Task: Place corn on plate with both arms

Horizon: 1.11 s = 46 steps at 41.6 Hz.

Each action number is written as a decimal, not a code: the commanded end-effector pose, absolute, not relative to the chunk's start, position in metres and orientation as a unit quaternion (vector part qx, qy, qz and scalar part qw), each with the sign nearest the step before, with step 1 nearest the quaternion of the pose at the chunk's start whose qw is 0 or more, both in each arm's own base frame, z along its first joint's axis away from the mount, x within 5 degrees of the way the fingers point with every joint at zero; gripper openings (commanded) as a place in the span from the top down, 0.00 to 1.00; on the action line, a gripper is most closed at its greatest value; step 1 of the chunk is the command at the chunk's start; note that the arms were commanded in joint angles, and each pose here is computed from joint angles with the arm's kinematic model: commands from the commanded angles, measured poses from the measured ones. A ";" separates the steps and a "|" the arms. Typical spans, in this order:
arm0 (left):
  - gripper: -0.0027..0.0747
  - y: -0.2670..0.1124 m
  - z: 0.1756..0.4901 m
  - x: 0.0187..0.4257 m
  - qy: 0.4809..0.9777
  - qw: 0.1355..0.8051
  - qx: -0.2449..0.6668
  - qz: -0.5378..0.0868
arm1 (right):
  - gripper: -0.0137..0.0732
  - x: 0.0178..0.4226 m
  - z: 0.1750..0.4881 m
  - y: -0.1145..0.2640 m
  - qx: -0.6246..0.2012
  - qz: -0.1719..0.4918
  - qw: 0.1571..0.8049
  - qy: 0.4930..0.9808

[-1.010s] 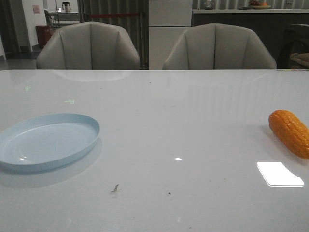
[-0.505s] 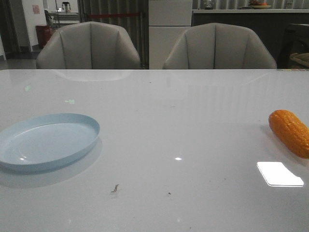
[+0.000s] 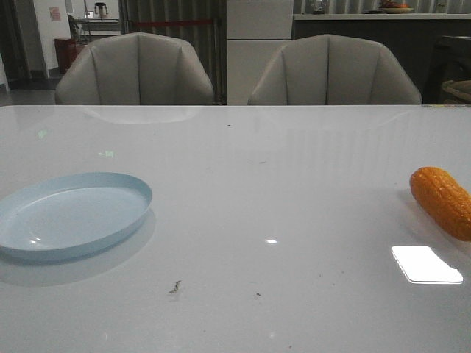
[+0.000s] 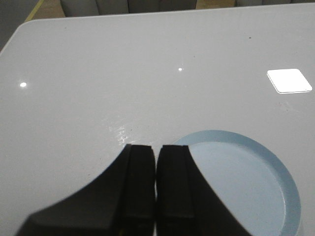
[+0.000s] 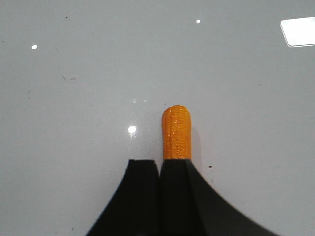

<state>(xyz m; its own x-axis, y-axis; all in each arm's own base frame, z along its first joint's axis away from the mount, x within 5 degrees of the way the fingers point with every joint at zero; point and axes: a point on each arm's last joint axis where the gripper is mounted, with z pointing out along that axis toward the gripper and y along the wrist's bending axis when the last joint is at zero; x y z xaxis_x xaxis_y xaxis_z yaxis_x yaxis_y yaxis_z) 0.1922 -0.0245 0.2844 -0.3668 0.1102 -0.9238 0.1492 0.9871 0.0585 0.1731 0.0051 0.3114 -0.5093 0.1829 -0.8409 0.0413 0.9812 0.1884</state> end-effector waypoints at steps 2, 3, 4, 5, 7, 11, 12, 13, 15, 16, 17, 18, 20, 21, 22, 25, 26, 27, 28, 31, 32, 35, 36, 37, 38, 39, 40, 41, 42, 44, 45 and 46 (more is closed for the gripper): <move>0.65 -0.027 0.304 0.196 0.792 0.605 0.075 -0.025 | 0.66 0.179 0.328 0.003 0.066 0.069 0.534 0.840; 0.61 -0.027 0.304 0.196 0.792 0.605 0.075 -0.025 | 0.61 0.179 0.328 0.003 0.065 0.068 0.533 0.841; 0.58 -0.027 0.304 0.196 0.792 0.605 0.075 -0.025 | 0.56 0.179 0.327 0.003 0.065 0.068 0.533 0.841; 0.54 -0.027 0.304 0.196 0.793 0.605 0.075 -0.025 | 0.53 0.179 0.327 0.003 0.065 0.068 0.533 0.841; 0.47 -0.027 0.304 0.196 0.795 0.602 0.068 -0.030 | 0.43 0.179 0.327 0.003 0.065 0.068 0.533 0.841; 0.41 -0.027 0.300 0.195 0.806 0.587 0.061 -0.036 | 0.29 0.179 0.327 0.003 0.065 0.068 0.533 0.841; 0.41 -0.027 0.299 0.194 0.810 0.582 0.058 -0.039 | 0.27 0.179 0.327 0.003 0.065 0.068 0.533 0.841; 0.41 -0.027 0.299 0.194 0.814 0.577 0.052 -0.044 | 0.26 0.179 0.327 0.003 0.065 0.068 0.533 0.841; 0.41 -0.027 0.297 0.194 0.820 0.569 0.039 -0.056 | 0.25 0.179 0.327 0.003 0.065 0.068 0.533 0.841; 0.41 -0.027 0.298 0.193 0.822 0.566 0.033 -0.060 | 0.26 0.179 0.327 0.003 0.065 0.068 0.532 0.841; 0.41 -0.028 0.298 0.194 0.823 0.564 0.026 -0.067 | 0.26 0.179 0.327 0.003 0.065 0.068 0.532 0.841; 0.41 -0.028 0.300 0.195 0.824 0.562 0.020 -0.073 | 0.26 0.179 0.327 0.003 0.065 0.068 0.532 0.841; 0.41 -0.029 0.302 0.197 0.829 0.554 0.015 -0.079 | 0.26 0.179 0.327 0.003 0.065 0.068 0.532 0.841; 0.41 -0.030 0.304 0.199 0.833 0.547 0.015 -0.081 | 0.26 0.179 0.327 0.003 0.065 0.068 0.532 0.841; 0.41 -0.030 0.305 0.201 0.838 0.539 0.016 -0.081 | 0.26 0.179 0.327 0.003 0.065 0.068 0.532 0.841; 0.41 -0.032 0.311 0.210 0.850 0.519 0.020 -0.083 | 0.26 0.179 0.327 0.003 0.065 0.068 0.532 0.842; 0.41 -0.033 0.315 0.215 0.853 0.514 0.021 -0.083 | 0.26 0.179 0.327 0.003 0.065 0.068 0.531 0.842; 0.41 -0.034 0.318 0.219 0.856 0.510 0.022 -0.084 | 0.26 0.179 0.327 0.003 0.065 0.068 0.530 0.843; 0.42 -0.035 0.318 0.226 0.862 0.499 0.022 -0.083 | 0.26 0.179 0.327 0.003 0.065 0.068 0.529 0.843; 0.45 -0.037 0.324 0.242 0.873 0.480 0.023 -0.083 | 0.26 0.179 0.326 0.003 0.064 0.068 0.524 0.846; 0.46 -0.036 0.324 0.248 0.878 0.471 0.021 -0.081 | 0.26 0.178 0.325 0.003 0.064 0.068 0.522 0.848; 0.48 -0.035 0.324 0.266 0.894 0.441 0.017 -0.078 | 0.26 0.178 0.325 0.003 0.064 0.068 0.518 0.850; 0.48 -0.033 0.323 0.274 0.899 0.431 0.013 -0.076 | 0.26 0.178 0.325 0.003 0.064 0.068 0.518 0.850; 0.48 -0.032 0.324 0.279 0.905 0.419 0.012 -0.075 | 0.26 0.178 0.325 0.003 0.064 0.068 0.518 0.850; 0.48 -0.030 0.320 0.286 0.912 0.404 0.008 -0.072 | 0.26 0.178 0.325 0.003 0.064 0.068 0.518 0.850; 0.48 -0.028 0.317 0.292 0.917 0.393 0.005 -0.071 | 0.26 0.178 0.325 0.003 0.064 0.068 0.518 0.850; 0.48 -0.027 0.316 0.297 0.922 0.380 0.002 -0.070 | 0.26 0.178 0.325 0.003 0.064 0.068 0.518 0.850; 0.48 -0.024 0.311 0.304 0.929 0.365 -0.002 -0.068 | 0.26 0.178 0.325 0.003 0.064 0.068 0.518 0.850; 0.48 -0.022 0.309 0.308 0.933 0.352 -0.005 -0.067 | 0.26 0.178 0.325 0.003 0.064 0.068 0.518 0.850; 0.48 -0.018 0.298 0.319 0.943 0.326 -0.011 -0.064 | 0.26 0.178 0.325 0.003 0.064 0.068 0.518 0.850; 0.48 -0.017 0.295 0.323 0.947 0.314 -0.013 -0.064 | 0.26 0.178 0.325 0.003 0.064 0.068 0.518 0.850; 0.48 -0.015 0.288 0.328 0.952 0.299 -0.016 -0.063 | 0.26 0.178 0.325 0.003 0.064 0.068 0.518 0.850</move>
